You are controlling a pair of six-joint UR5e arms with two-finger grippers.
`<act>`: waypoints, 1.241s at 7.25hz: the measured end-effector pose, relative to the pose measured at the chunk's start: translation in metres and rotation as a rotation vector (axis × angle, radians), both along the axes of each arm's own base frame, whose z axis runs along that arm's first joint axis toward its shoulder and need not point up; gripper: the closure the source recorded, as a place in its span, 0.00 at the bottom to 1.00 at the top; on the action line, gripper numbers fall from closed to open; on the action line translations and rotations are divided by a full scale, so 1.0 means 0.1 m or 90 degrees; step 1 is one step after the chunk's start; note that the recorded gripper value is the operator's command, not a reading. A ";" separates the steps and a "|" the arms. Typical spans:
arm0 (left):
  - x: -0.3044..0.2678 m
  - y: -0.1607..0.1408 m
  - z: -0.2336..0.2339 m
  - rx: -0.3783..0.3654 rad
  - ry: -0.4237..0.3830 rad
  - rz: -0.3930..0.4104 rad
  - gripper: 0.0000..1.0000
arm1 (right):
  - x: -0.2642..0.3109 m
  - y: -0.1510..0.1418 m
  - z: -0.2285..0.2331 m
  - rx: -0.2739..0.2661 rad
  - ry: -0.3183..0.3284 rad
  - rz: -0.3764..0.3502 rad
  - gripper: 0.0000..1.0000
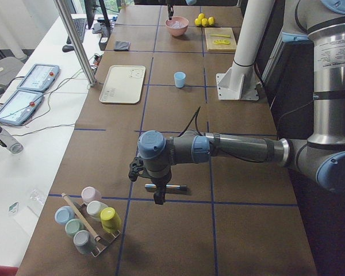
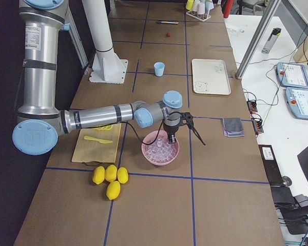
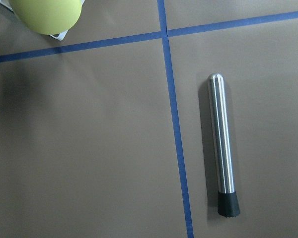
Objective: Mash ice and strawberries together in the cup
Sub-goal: 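Carry the ice cube with the right gripper over the light-blue cup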
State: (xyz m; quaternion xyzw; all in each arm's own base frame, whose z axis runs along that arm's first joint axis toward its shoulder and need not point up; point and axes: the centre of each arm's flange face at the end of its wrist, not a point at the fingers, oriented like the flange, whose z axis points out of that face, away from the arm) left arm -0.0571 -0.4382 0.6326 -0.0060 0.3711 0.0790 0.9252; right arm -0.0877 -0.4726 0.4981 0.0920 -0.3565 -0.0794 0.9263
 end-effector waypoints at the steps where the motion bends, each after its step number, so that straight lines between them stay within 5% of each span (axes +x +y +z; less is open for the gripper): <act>1: 0.00 0.00 0.00 0.000 0.000 0.000 0.00 | -0.02 -0.13 -0.56 0.013 -0.006 0.004 0.87; 3: 0.00 0.00 0.01 -0.001 0.000 0.000 0.00 | -0.45 -0.27 -1.68 0.029 -0.037 0.001 0.97; 5: 0.00 0.01 0.01 -0.002 0.000 0.000 0.00 | -1.41 -0.19 -2.58 0.004 -0.077 0.019 0.97; 9: 0.01 0.01 0.01 -0.002 0.003 0.000 0.00 | -3.02 0.28 -3.49 -0.002 -0.079 0.043 0.94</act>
